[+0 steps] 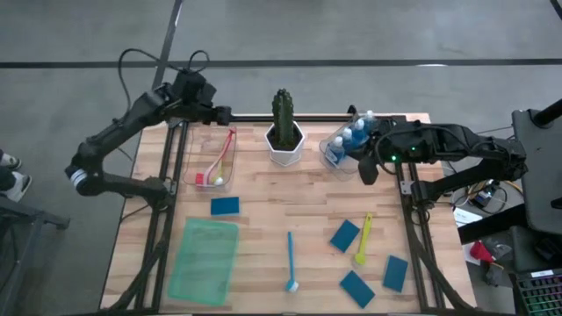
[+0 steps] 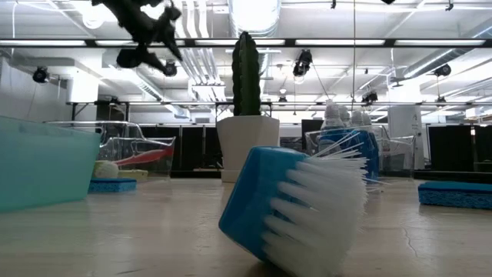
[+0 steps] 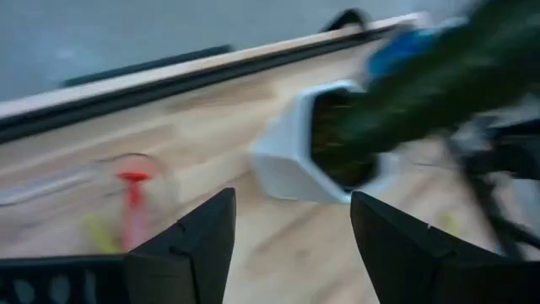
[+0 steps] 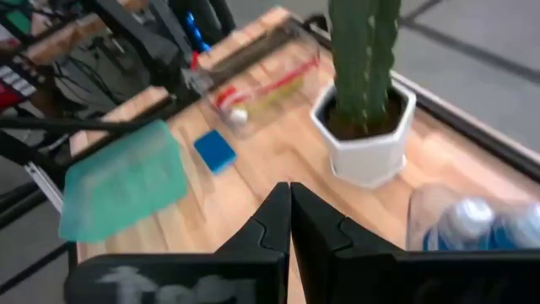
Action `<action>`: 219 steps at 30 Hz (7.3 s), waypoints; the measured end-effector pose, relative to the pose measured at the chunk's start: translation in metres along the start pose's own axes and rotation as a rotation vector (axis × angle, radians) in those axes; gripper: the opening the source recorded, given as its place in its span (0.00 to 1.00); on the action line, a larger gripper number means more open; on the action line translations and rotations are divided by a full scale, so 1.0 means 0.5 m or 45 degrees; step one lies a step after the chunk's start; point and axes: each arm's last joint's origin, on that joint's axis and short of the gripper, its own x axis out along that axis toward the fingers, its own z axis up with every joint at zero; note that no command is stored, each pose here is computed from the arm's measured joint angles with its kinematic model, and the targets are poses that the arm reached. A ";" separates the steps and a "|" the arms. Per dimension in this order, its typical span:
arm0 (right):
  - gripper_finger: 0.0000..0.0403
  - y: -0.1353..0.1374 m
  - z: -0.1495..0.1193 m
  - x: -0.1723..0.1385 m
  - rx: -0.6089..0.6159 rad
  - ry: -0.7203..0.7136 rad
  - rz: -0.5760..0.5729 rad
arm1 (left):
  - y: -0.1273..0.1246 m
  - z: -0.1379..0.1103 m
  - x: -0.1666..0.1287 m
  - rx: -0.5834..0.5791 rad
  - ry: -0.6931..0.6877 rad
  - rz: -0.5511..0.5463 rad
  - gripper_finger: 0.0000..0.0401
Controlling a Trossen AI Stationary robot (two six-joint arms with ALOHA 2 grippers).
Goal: Pick & Place Kitchen Sink Supplies
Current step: Put the blue dish brush into the left transparent bin, then put the green dish brush into the left transparent bin
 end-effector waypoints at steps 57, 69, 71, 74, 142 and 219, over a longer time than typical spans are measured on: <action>0.02 -0.042 -0.032 -0.044 -0.634 -0.016 -0.091 | -0.494 -0.573 0.364 -0.335 0.741 0.266 0.56; 0.02 -0.045 -0.032 -0.052 -0.658 -0.035 -0.085 | -0.470 -0.606 0.402 -0.339 0.827 0.379 0.48; 0.02 -0.045 -0.032 -0.053 -0.658 -0.037 -0.084 | -0.464 -0.608 0.404 -0.341 0.841 0.394 0.43; 0.02 -0.045 -0.032 -0.053 -0.669 -0.036 -0.084 | -0.462 -0.607 0.405 -0.334 0.841 0.401 0.33; 0.02 -0.003 -0.011 0.026 -0.528 -0.116 -0.064 | 0.009 0.029 0.036 -0.061 0.443 0.810 0.03; 0.53 -0.040 -0.451 0.170 1.260 1.101 -0.688 | -0.155 -0.016 -0.233 0.278 -0.533 -0.868 0.44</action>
